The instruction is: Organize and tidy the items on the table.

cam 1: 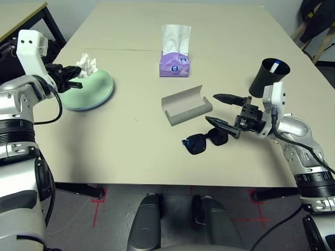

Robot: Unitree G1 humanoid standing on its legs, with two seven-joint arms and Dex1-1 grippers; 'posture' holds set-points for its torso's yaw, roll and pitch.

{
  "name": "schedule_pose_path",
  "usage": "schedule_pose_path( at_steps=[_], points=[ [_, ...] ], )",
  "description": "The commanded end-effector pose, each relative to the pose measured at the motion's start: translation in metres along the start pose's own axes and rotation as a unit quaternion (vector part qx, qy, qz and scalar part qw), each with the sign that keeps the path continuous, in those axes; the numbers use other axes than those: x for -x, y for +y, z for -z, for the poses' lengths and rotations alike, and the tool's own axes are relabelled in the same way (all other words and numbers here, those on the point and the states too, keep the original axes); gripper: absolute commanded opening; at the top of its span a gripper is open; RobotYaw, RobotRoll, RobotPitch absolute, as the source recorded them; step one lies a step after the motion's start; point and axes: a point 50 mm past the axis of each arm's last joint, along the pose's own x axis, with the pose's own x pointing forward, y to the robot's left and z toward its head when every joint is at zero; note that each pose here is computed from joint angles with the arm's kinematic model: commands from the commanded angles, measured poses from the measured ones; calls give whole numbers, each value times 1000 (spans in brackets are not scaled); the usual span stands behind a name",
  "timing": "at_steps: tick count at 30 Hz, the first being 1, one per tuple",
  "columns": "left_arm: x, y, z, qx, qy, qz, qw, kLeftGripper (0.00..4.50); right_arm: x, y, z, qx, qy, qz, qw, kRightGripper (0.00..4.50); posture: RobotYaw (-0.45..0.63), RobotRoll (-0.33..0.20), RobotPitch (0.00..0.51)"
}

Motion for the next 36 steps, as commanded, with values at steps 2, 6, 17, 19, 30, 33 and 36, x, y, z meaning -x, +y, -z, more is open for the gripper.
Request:
schedule_pose_path(
  at_steps=[2, 6, 17, 19, 30, 33, 36],
  points=[
    [-3, -1, 2, -4, 4, 0, 1000, 2504, 1, -1, 1, -5, -1, 9, 1000, 4500, 99, 0, 134],
    [-2, -2, 5, -3, 7, 2, 1000, 4029, 1, -2, 3, -16, -1, 19, 1000, 4500, 103, 0, 135],
    [6, -36, 15, -75, -36, 173, 981, 4477, -1, -1, 6, -28, -1, 23, 999, 4500, 121, 0, 140],
    [3, -46, 26, -69, -61, 210, 973, 4477, -1, -2, 5, -28, -2, 22, 999, 4500, 126, 0, 143],
    [8, -88, 38, -117, -75, 452, 881, 4477, 9, -12, 1, -19, 18, 12, 1000, 4500, 129, 0, 175],
    [11, -96, 42, -149, -68, 487, 858, 4477, 10, -16, -3, -17, 30, 9, 999, 4500, 133, 0, 183],
    [12, -109, 47, -171, -73, 514, 837, 4477, 9, -20, -8, 2, 65, -7, 998, 4500, 136, 0, 191]
  ],
)
